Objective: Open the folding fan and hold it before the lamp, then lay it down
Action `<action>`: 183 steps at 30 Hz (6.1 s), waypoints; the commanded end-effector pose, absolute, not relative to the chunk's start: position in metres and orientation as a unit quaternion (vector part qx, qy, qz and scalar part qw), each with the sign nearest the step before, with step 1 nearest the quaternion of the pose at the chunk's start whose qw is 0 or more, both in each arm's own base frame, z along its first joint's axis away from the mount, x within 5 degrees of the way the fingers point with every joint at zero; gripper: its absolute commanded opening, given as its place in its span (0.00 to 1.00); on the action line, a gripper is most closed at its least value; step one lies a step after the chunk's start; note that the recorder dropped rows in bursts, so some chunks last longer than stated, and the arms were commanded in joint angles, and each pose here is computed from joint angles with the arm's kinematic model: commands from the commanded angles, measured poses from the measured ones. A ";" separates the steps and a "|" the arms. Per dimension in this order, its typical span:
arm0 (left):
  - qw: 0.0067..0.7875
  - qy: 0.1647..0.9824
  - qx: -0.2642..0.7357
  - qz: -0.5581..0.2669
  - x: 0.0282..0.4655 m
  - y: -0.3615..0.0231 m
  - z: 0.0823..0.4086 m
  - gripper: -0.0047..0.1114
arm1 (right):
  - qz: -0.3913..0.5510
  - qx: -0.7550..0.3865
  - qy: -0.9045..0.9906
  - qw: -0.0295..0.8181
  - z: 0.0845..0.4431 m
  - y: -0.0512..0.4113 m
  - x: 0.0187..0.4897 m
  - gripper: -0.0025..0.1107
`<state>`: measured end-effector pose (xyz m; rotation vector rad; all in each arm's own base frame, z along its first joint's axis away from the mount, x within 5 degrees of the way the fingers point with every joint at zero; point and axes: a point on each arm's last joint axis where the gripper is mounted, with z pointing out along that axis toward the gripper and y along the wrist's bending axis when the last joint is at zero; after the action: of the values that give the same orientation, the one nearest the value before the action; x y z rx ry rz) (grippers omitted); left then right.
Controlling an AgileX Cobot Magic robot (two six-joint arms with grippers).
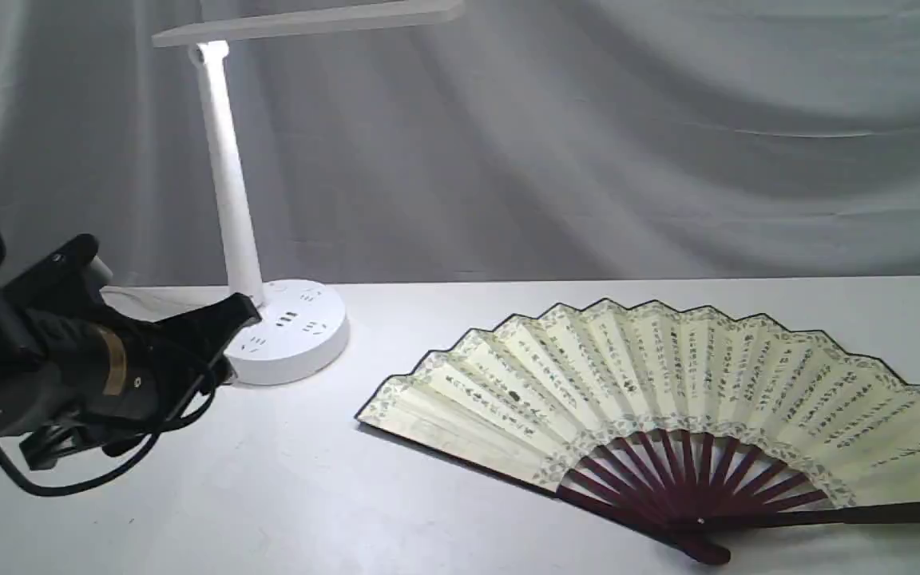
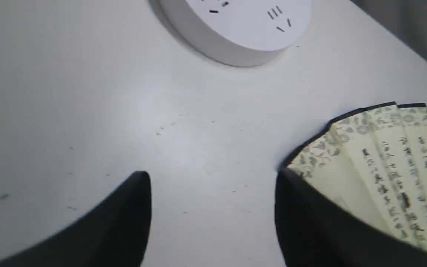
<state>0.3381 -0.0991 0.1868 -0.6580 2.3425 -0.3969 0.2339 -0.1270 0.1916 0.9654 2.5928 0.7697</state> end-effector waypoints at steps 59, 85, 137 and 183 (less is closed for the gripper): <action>0.168 0.985 0.011 -0.046 0.273 -0.031 0.234 0.04 | -0.015 0.073 0.994 0.085 0.195 -0.054 0.267 0.02; 0.319 0.946 0.024 -0.042 0.231 -0.025 0.323 0.04 | -0.039 0.077 0.946 0.311 0.303 -0.044 0.216 0.02; 0.720 0.692 0.025 -0.049 -0.056 0.004 0.377 0.04 | -0.092 0.043 0.760 0.641 0.358 0.010 -0.055 0.02; 0.725 0.686 0.013 -0.055 0.047 -0.005 0.247 0.04 | -0.069 0.037 0.730 0.679 0.265 -0.004 0.035 0.02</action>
<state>0.0443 -0.0045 0.2545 0.0316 1.5248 -0.1240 0.0339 -0.0042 0.2631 0.0893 1.6870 -0.1526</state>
